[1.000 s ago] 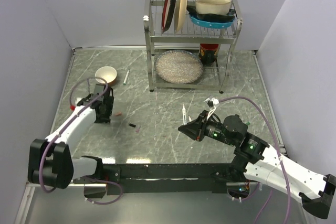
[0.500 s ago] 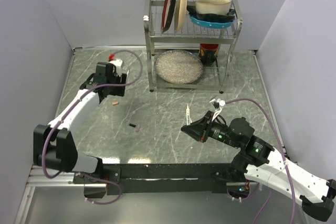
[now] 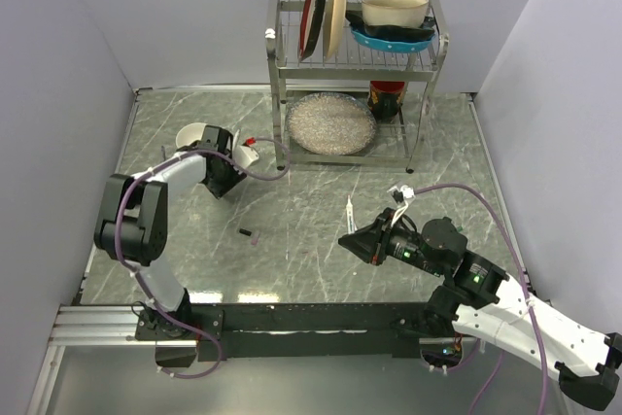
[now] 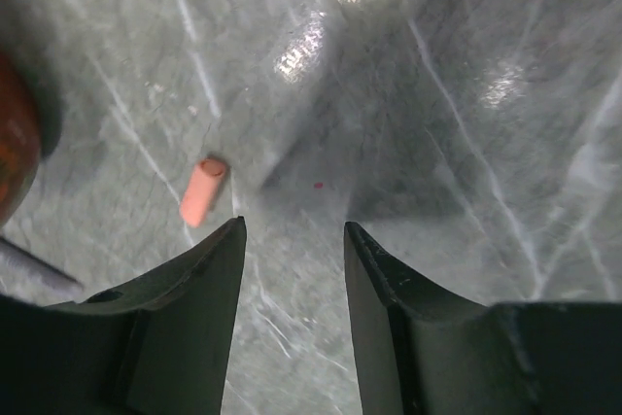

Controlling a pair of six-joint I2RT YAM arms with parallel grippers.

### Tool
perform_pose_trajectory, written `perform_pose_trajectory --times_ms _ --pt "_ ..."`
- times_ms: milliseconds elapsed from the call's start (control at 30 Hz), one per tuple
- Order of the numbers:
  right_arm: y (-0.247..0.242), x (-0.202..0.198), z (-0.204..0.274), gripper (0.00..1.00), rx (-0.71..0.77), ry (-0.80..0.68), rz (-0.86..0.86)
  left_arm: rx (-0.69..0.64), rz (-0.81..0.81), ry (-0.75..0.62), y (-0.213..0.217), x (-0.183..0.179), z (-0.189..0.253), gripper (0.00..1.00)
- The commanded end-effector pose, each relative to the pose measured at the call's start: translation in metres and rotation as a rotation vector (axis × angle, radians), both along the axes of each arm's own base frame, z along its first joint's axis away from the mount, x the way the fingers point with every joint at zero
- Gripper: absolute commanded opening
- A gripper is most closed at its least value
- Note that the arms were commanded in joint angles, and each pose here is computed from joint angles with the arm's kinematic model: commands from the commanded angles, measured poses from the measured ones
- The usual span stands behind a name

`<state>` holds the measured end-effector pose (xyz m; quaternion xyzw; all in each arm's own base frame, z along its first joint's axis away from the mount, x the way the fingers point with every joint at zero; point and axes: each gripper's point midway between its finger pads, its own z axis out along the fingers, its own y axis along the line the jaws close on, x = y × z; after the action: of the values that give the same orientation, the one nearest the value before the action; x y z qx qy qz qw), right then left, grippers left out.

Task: Insert the pens into the pen caps

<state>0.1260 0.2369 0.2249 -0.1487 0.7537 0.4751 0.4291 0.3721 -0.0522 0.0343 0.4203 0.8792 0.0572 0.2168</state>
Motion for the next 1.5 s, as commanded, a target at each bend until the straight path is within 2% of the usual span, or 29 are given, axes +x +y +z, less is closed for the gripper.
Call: perform_pose_trajectory --times_ms 0,267,633,1000,1133,1267,1467 --pt "-0.001 0.005 0.019 0.0 0.025 -0.044 -0.023 0.029 -0.103 -0.066 -0.001 0.028 0.007 0.5" --pt "0.006 0.01 0.014 0.0 0.003 -0.037 -0.017 0.037 -0.13 -0.148 -0.001 0.045 0.021 0.54" --pt "0.005 0.015 0.017 0.0 -0.02 -0.05 -0.031 0.074 -0.103 -0.096 0.019 0.06 0.012 0.55" --pt "0.005 0.017 0.022 0.0 -0.021 -0.056 -0.038 0.048 -0.09 0.014 0.02 0.034 -0.017 0.49" --pt "0.004 0.015 0.025 0.0 -0.012 -0.059 -0.04 0.007 -0.061 0.054 0.013 0.036 -0.014 0.41" --pt "0.001 0.013 0.03 0.0 -0.004 -0.063 -0.041 -0.017 0.005 0.147 0.012 0.019 -0.022 0.35" --pt "-0.001 0.009 0.032 0.0 0.018 -0.055 -0.038 -0.077 0.073 0.214 0.006 -0.011 -0.023 0.36"
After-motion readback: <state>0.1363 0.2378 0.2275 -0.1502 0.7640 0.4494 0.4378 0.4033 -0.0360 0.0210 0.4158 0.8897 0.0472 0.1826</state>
